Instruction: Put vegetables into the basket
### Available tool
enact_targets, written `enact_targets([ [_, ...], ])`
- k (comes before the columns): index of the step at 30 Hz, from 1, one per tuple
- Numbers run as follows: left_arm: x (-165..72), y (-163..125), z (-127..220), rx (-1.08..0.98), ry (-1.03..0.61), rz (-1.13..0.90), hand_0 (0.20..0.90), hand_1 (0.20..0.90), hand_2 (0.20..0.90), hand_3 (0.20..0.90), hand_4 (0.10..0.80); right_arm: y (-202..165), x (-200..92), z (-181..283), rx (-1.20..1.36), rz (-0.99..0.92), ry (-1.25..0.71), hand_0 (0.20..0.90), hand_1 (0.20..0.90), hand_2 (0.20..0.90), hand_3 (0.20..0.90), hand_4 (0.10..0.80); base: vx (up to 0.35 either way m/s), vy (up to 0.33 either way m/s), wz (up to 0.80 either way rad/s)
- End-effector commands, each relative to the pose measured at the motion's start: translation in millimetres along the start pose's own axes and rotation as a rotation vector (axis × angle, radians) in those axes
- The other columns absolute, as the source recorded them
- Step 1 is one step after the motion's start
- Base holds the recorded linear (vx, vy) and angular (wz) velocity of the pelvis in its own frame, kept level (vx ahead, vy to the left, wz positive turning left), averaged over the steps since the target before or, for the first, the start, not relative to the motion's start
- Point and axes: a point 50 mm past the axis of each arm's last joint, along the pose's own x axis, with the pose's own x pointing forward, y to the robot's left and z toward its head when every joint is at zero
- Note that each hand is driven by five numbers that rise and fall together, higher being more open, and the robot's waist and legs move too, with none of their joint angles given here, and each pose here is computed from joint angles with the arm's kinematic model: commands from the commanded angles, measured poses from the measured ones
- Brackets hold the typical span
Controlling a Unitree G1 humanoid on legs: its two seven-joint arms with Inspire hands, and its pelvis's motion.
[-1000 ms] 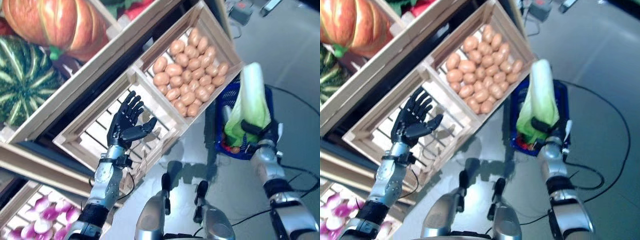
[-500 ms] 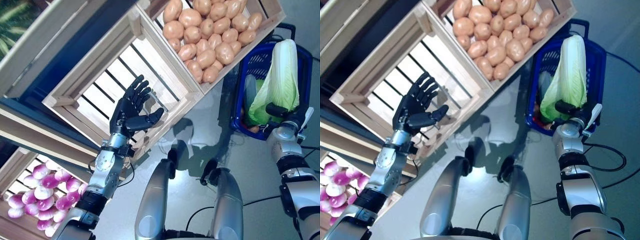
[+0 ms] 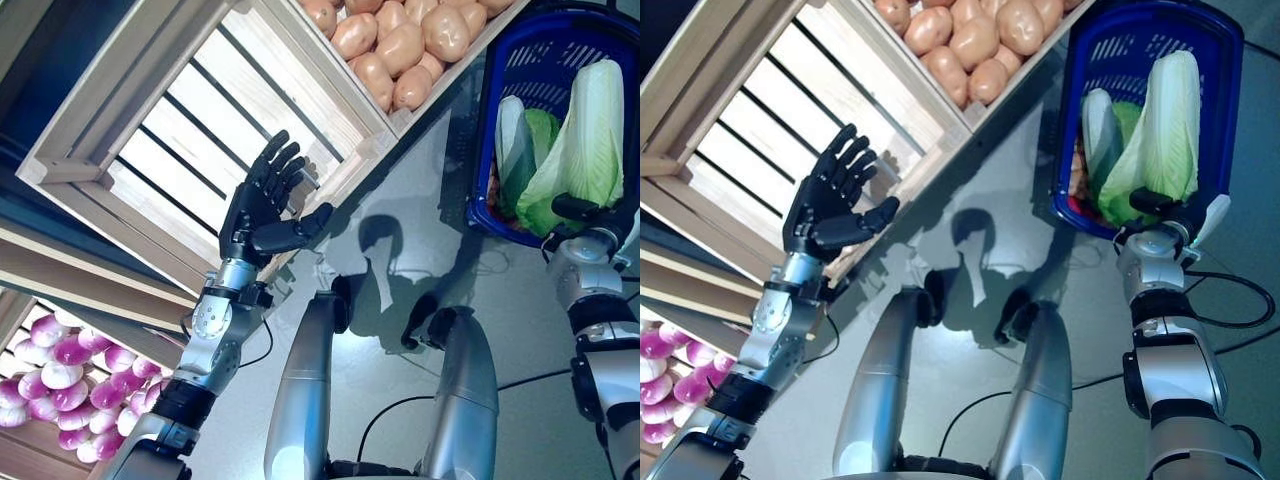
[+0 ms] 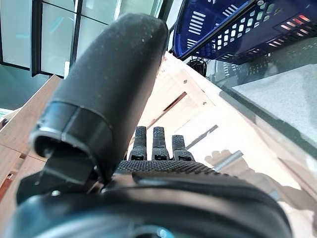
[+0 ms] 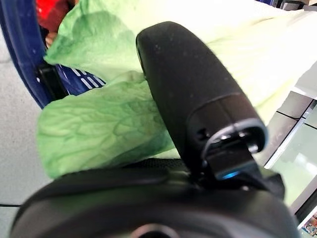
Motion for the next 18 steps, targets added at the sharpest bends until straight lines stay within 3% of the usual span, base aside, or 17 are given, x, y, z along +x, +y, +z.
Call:
enact_targets([
  [1, 9, -13, 53, -0.027, -0.298, -0.085, 0.9, 0.9, 0.9, 0.9, 0.8, -37, 17, 57, 0.071, -0.159, -0.187, 0.9, 0.9, 0.9, 0.9, 0.8, 0.0, 0.0, 0.0],
  [18, -5, 2, 41, -0.041, -0.211, -0.069, 0.9, 0.9, 0.9, 0.9, 0.8, -37, 14, 47, 0.02, -0.059, -0.223, 0.9, 0.9, 0.9, 0.9, 0.8, 0.03, 0.008, 0.01],
])
